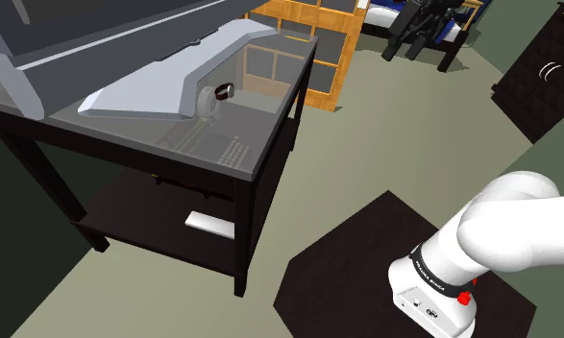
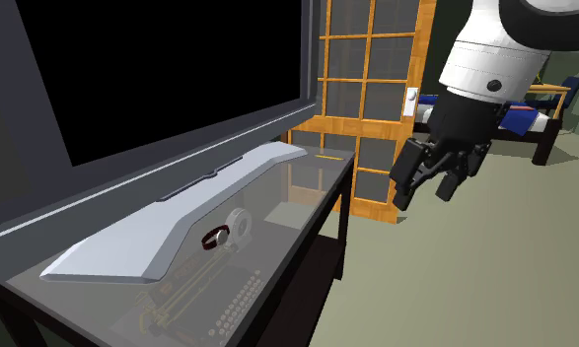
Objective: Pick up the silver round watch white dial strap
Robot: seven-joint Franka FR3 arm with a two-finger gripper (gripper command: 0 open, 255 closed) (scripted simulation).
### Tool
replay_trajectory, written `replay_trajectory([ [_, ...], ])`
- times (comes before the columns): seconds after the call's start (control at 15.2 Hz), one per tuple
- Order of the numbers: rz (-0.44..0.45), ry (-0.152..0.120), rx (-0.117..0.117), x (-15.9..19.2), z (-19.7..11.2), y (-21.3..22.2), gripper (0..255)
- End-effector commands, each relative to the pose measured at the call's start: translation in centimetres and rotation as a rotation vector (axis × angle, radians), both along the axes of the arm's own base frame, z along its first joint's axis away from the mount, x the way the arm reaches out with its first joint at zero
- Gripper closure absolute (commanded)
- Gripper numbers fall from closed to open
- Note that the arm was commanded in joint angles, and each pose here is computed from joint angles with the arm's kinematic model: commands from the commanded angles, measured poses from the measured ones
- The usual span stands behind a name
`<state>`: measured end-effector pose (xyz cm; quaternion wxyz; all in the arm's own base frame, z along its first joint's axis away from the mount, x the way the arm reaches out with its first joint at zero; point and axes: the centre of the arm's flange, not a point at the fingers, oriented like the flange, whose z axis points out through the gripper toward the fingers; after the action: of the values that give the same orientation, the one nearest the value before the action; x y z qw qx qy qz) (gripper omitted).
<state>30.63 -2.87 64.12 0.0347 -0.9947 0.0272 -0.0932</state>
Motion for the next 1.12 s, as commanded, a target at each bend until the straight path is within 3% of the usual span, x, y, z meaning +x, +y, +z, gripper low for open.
replay_trajectory([
  [0.0, 0.0, 0.0, 0.0, 0.0, 0.0, 0.0, 0],
  [1.06, -0.189, 0.097, 0.01, 16.5, -4.9, 14.0, 0],
])
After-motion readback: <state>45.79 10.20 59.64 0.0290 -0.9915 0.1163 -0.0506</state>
